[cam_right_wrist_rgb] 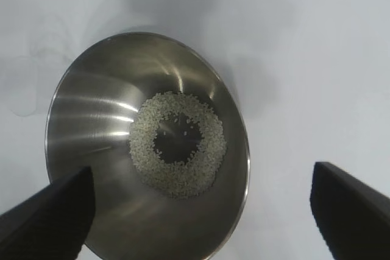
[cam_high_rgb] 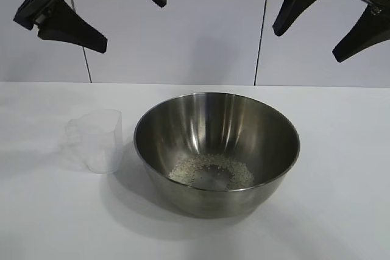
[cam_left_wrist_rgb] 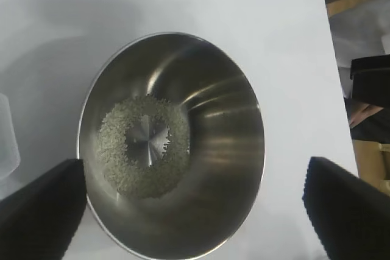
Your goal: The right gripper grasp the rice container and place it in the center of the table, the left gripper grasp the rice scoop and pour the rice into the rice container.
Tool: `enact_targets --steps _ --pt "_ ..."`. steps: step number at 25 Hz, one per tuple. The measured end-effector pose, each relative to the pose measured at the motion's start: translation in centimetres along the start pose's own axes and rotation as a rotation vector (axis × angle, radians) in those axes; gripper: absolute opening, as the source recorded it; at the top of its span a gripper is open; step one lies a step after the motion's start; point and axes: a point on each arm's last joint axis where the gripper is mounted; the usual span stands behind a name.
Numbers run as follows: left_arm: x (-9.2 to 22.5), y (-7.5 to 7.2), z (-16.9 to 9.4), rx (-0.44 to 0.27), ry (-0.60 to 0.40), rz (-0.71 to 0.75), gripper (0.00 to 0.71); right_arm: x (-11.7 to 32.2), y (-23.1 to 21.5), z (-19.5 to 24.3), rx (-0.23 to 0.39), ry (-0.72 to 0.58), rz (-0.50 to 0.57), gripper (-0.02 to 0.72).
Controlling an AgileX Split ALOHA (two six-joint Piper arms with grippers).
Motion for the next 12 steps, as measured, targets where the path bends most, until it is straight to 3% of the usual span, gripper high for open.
enact_targets --steps 12 --pt "1.08 1.04 0.25 -0.09 0.127 0.064 0.694 -0.02 -0.29 0.0 0.031 -0.003 -0.001 0.664"
Point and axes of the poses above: a point on each arm's last joint axis where the gripper is mounted, z pointing out along that axis toward the gripper, y along the wrist's bending axis when the last joint is at zero, x = y × z, and after that the axes turned 10 degrees about z, right-handed
